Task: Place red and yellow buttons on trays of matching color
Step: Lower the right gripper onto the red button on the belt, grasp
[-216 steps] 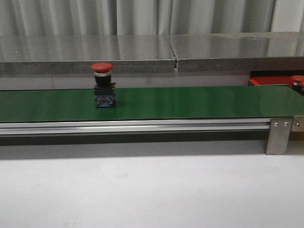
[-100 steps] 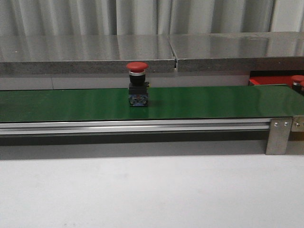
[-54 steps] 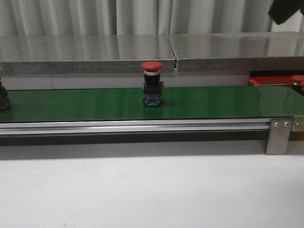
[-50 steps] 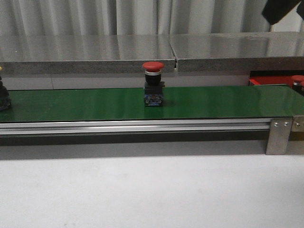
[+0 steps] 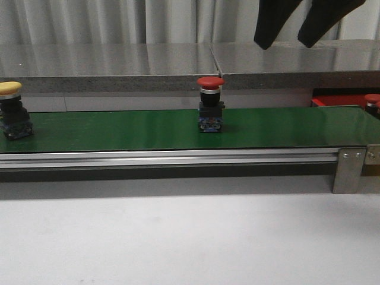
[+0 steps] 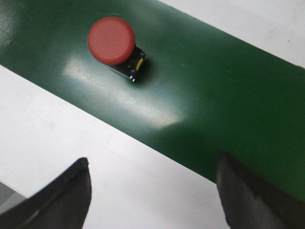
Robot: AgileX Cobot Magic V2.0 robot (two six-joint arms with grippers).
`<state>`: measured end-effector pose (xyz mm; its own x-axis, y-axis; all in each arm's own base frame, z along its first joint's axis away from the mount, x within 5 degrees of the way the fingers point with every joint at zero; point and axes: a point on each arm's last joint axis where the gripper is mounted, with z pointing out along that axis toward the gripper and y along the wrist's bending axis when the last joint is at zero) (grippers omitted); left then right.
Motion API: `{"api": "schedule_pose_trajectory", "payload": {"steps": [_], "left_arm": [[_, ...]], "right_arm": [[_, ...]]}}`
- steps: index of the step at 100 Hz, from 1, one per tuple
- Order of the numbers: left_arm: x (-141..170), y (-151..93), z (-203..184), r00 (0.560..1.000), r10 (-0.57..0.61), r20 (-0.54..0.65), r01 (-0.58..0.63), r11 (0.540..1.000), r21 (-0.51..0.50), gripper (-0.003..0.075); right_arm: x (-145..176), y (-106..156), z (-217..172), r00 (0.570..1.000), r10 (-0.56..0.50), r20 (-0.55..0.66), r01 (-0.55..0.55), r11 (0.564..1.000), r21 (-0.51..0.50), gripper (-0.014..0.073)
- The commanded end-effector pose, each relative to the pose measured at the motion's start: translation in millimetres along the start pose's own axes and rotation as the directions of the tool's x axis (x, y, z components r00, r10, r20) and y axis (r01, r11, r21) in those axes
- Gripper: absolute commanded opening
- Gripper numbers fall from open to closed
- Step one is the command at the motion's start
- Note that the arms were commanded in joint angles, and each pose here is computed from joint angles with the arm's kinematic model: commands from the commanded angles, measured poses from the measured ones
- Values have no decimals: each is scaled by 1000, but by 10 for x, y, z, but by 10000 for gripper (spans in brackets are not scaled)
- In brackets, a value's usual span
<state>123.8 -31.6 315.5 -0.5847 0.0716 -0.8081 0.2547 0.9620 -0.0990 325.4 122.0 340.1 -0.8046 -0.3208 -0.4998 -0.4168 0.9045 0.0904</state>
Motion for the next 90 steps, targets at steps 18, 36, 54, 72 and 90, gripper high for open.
{"api": "schedule_pose_trajectory", "payload": {"steps": [18, 36, 54, 72, 90], "left_arm": [[-124, -21, -53, 996, -3, 88, 2, 1000, 8, -19], [-124, -21, -53, 996, -3, 88, 2, 1000, 8, -19], [-124, -21, -53, 996, -3, 88, 2, 1000, 8, -19], [-124, -21, -53, 996, -3, 88, 2, 1000, 8, -19], [-124, -21, -53, 996, -3, 88, 2, 1000, 8, -19]], "right_arm": [[-330, 24, 31, 1000, -18, 1, 18, 999, -38, 549], [-460, 12, 206, 1000, -12, -25, 11, 998, -59, 549], [-577, -24, 426, 999, -11, -34, 9, 998, -58, 549], [-633, -84, 632, 999, -13, -40, 11, 999, -36, 486], [-624, -124, 737, 998, -9, -57, 7, 999, -33, 253]]}}
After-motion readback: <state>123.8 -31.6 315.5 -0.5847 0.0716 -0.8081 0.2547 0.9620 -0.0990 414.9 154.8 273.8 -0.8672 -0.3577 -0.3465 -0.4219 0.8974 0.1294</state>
